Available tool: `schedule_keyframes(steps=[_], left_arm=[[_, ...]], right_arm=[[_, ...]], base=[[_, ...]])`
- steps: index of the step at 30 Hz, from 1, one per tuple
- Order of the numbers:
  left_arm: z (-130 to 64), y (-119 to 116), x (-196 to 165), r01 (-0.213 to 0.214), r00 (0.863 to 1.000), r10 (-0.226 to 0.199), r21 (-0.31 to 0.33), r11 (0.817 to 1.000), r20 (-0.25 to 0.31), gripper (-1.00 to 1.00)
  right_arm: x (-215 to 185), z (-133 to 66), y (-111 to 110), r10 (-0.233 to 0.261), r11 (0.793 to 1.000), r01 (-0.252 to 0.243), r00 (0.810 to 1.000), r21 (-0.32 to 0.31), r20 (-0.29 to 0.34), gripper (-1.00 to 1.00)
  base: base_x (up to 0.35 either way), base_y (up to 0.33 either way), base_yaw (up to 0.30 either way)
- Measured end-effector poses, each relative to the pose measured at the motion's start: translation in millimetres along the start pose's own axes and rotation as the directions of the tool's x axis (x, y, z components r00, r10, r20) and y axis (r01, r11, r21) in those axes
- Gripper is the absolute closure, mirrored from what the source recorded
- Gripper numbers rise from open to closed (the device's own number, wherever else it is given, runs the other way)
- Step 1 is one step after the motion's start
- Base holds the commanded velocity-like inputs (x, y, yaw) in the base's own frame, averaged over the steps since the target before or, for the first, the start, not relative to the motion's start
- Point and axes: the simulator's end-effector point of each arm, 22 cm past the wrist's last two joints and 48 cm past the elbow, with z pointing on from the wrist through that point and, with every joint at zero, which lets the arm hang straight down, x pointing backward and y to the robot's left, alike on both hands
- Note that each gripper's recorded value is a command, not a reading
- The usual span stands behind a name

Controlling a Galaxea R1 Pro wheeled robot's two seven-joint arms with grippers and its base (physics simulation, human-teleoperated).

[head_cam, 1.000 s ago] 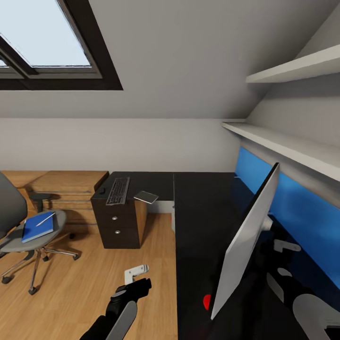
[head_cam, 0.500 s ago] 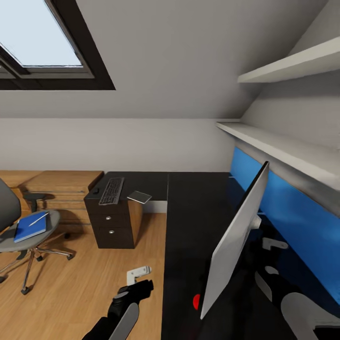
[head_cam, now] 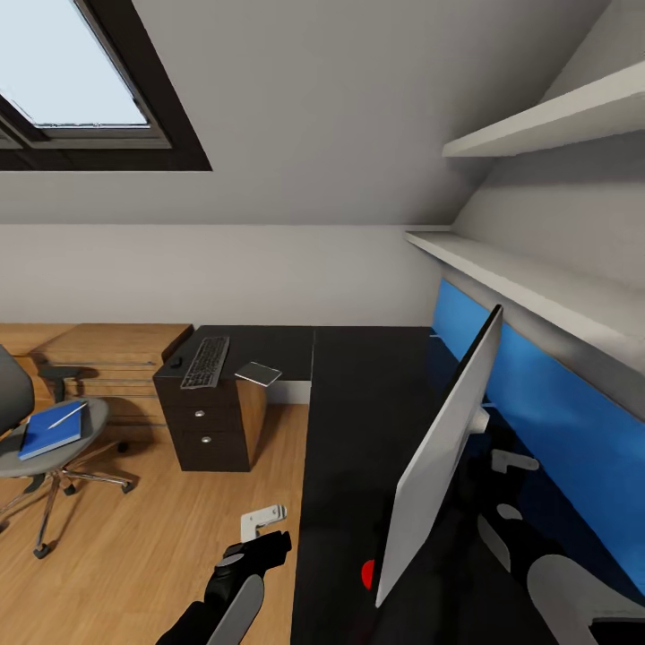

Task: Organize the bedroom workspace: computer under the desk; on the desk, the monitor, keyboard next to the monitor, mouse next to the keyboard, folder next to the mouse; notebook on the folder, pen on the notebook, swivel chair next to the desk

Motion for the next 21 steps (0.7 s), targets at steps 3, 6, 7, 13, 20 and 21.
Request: schedule_keyframes(steps=[3, 6, 7, 13, 20, 21], left_arm=[[0.0, -0.1, 0.1, 0.0, 1.0, 0.0, 0.0, 1.0, 0.0, -1.0], [-0.1, -0.5, 0.2, 0.0, 1.0, 0.0, 0.001, 1.0, 0.0, -1.0], [-0.1, -0.5, 0.2, 0.0, 1.0, 0.0, 0.001, 1.0, 0.0, -1.0], [-0.2, -1.0, 0.3, -0.001, 1.0, 0.001, 0.001, 1.0, 0.0, -1.0], [-0.2, -1.0, 0.4, -0.001, 1.0, 0.001, 0.002, 1.0, -0.001, -1.0], [-0.2, -1.0, 0.5, -0.001, 1.0, 0.001, 0.001, 1.0, -0.001, -1.0]], right_arm=[[0.3, 0.8, -4.3, 0.002, 1.0, -0.002, 1.0, 0.006, -0.001, 1.0], [0.7, 2.2, -12.6, 0.005, 1.0, -0.005, 1.0, 0.019, -0.003, 1.0], [1.0, 2.8, -16.5, 0.006, 1.0, -0.006, 1.0, 0.024, -0.004, 1.0], [2.9, 7.2, -50.0, 0.014, 0.997, -0.013, 1.0, 0.075, -0.012, 1.0], [2.0, 5.6, -35.2, 0.01, 0.999, -0.009, 1.0, 0.052, -0.009, 1.0], [2.0, 5.6, -35.4, 0.01, 0.999, -0.009, 1.0, 0.052, -0.009, 1.0]], base=[[0.0, -0.03, 0.0], [0.0, -0.01, 0.0], [0.0, -0.004, 0.0], [0.0, -0.014, 0.0], [0.0, -0.165, 0.0], [0.0, -0.051, 0.0]])
